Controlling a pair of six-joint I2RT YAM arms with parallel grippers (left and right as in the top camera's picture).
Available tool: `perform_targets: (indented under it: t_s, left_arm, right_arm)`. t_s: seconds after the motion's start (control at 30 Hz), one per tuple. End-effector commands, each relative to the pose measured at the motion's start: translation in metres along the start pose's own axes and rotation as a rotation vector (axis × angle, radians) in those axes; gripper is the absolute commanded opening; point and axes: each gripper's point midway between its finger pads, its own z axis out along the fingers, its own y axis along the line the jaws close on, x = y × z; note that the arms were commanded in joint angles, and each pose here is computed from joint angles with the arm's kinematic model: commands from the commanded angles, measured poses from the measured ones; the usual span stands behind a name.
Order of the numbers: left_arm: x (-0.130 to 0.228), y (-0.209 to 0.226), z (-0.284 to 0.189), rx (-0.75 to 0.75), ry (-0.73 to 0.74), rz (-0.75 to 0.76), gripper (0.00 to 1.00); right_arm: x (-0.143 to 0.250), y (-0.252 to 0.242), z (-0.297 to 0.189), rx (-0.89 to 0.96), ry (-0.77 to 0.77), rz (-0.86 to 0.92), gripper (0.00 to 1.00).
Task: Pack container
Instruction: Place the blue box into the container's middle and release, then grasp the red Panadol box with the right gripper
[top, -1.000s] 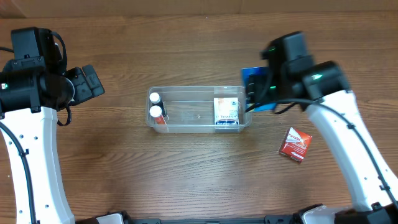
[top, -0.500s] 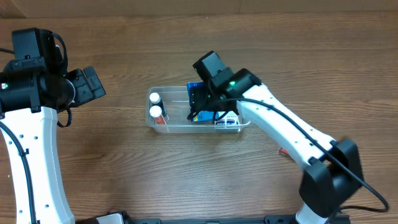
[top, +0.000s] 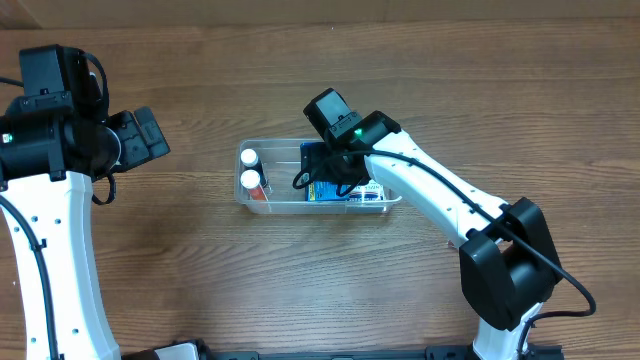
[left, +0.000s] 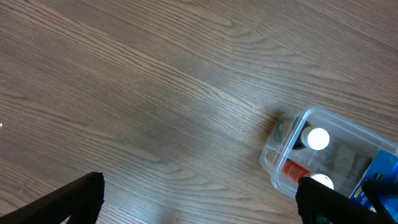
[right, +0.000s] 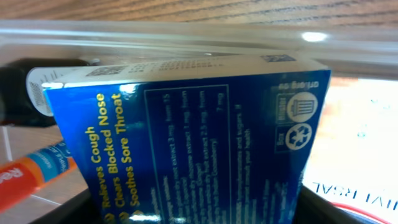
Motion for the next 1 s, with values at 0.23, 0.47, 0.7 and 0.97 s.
perform_targets:
  t_s: [0.23, 0.47, 0.7, 0.97]
  left_arm:
    - [-0.001, -0.002, -0.001, 0.010, -0.002, -0.008, 1.00]
    - [-0.001, -0.002, -0.001, 0.010, -0.002, -0.008, 1.00]
    - [-0.001, -0.002, -0.001, 0.010, -0.002, -0.008, 1.00]
    - [-0.001, -0.002, -0.001, 0.010, -0.002, -0.008, 1.00]
  right_arm:
    - [-0.010, 0.001, -0.021, 0.015, -0.053, -0.030, 1.00]
    - [-0.055, -0.062, -0.150, 0.173, -0.372, 0.100, 1.00]
    - [-0.035, -0.198, -0.226, 0.280, -0.377, 0.453, 1.00]
    - [0.039, -0.267, -0.193, 0.387, -0.093, 0.580, 1.00]
